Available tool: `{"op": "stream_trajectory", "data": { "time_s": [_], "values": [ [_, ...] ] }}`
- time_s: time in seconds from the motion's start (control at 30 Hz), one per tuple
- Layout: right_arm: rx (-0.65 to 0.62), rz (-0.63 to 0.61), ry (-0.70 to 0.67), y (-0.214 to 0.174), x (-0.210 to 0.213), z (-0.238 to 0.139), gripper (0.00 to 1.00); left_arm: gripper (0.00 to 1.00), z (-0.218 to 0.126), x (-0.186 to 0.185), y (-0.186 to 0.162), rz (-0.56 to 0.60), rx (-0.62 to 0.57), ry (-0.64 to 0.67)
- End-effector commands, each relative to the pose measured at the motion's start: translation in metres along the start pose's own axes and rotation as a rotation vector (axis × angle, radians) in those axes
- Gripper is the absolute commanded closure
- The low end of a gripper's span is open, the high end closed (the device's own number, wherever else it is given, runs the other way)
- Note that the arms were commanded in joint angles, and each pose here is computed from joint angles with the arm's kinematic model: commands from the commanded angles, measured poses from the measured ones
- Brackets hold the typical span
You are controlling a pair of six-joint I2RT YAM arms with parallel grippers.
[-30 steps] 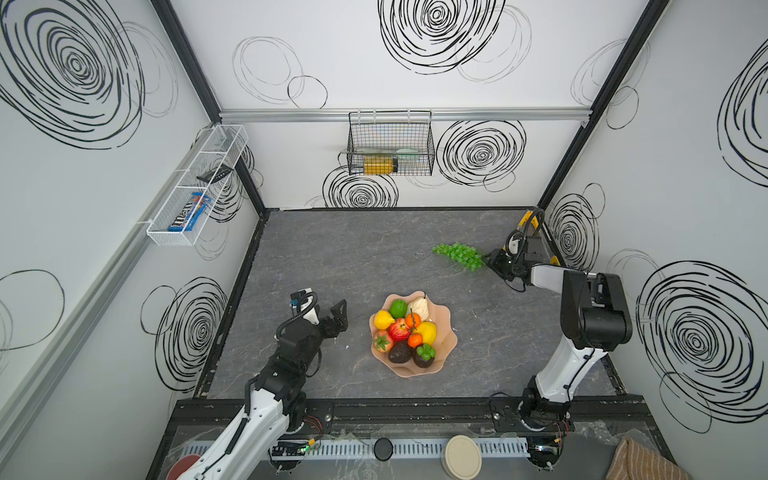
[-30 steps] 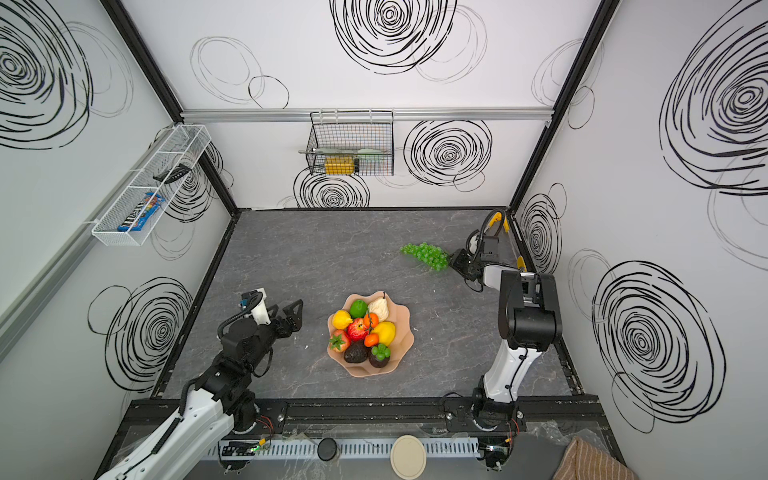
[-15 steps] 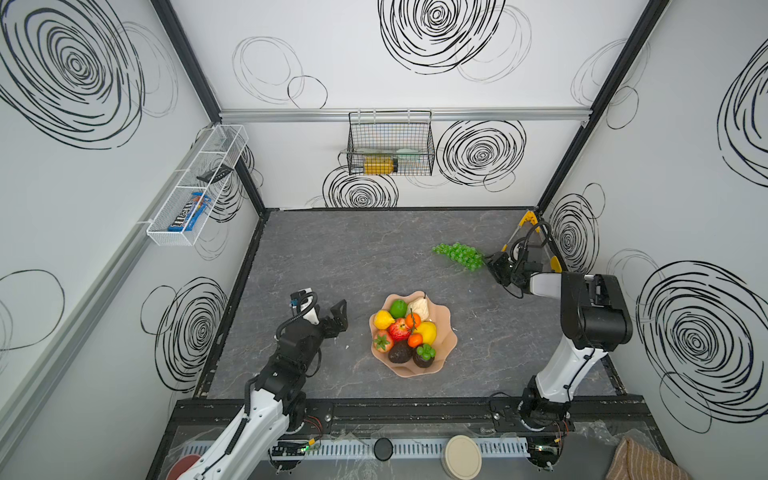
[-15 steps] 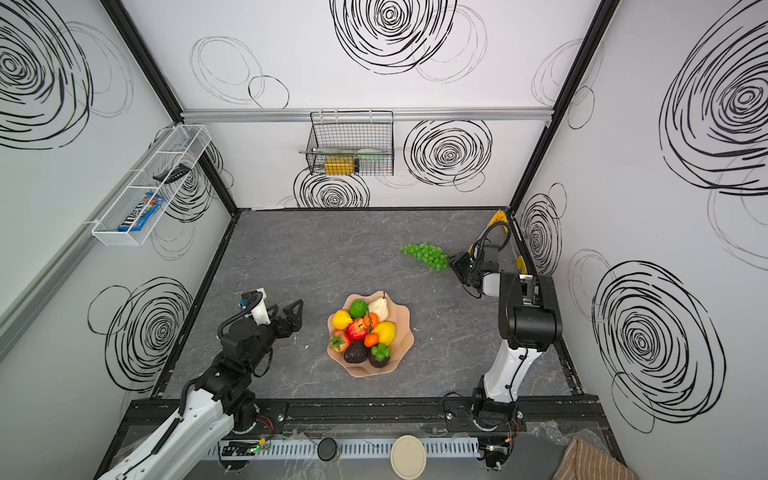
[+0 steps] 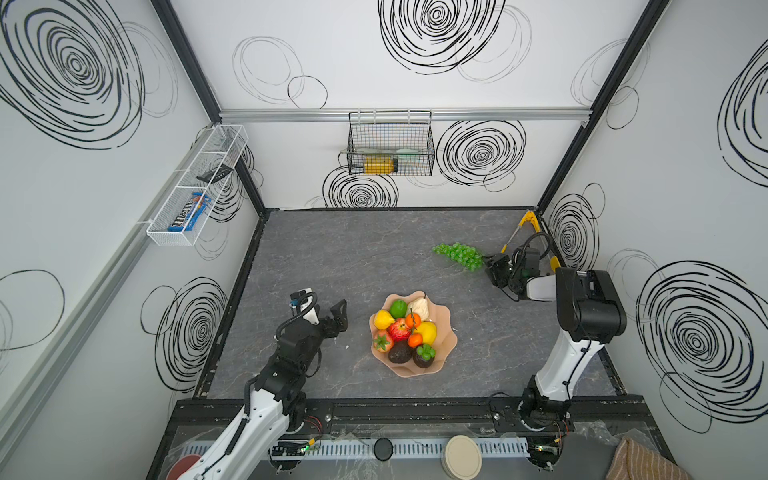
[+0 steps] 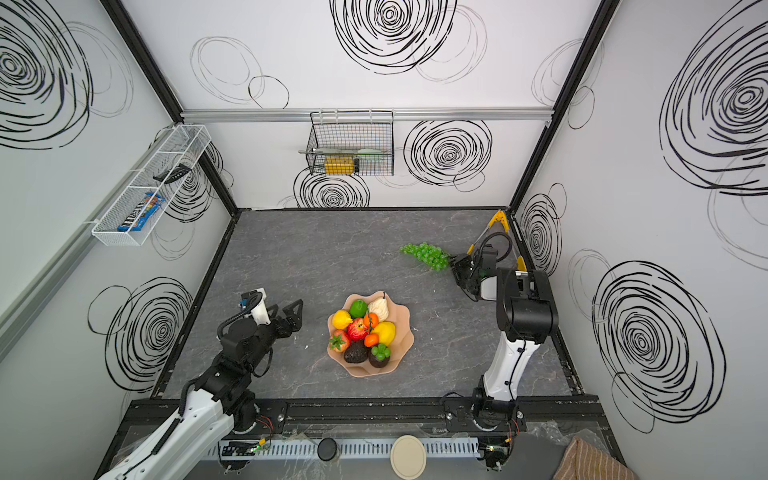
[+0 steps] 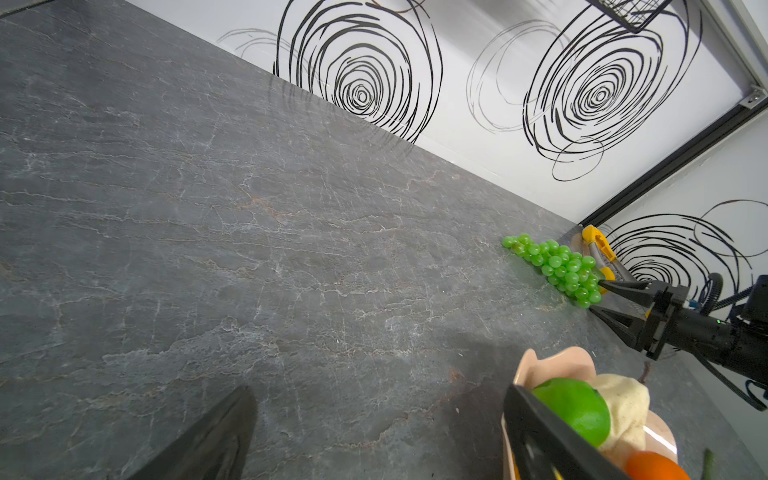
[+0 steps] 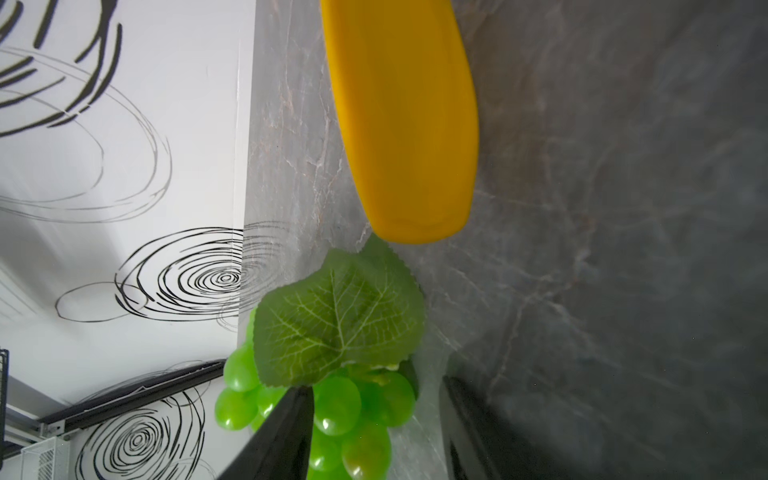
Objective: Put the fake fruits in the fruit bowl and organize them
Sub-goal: 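Close the right gripper on the grape bunch stem and lift it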
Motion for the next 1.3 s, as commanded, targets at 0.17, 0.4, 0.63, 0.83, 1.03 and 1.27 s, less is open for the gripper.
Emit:
{"op": "stream_trajectory", "data": {
  "time_s": [0.17,0.4,0.63,0.83,1.03,1.27],
  "values": [
    [0.001,0.068,0.031,0.004,-0.008,0.011,0.5,0.03,0.0,-0.002,0.007,-0.009,-0.048,-0.022],
    [-0.008,0.032,0.064,0.006,-0.001,0.016,0.56,0.03,0.0,-0.002,0.007,-0.01,-0.047,-0.021],
    [-0.015,-0.006,0.097,0.007,0.009,0.019,0.66,0.03,0.0,-0.002,0.006,-0.008,-0.047,-0.022],
    [-0.04,-0.04,0.111,0.005,0.016,0.011,0.66,0.03,0.0,-0.002,0.006,-0.007,-0.047,-0.021],
    [-0.068,-0.108,0.028,0.009,0.015,0.011,0.49,0.03,0.0,-0.002,0.006,-0.007,-0.046,-0.024],
    [0.023,-0.116,0.111,0.005,0.02,0.025,0.38,0.03,0.0,-0.002,0.006,-0.007,-0.047,-0.024]
  ]
}}
Point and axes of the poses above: each gripper's point midway between its finger pads, its own z axis out along the fingers, its own x axis along the line the jaws close on, y = z × x, the point moved 9 cm from there along -z, back along the fingers, and after that the axes turned 10 degrees about z, right-handed, at the moved point
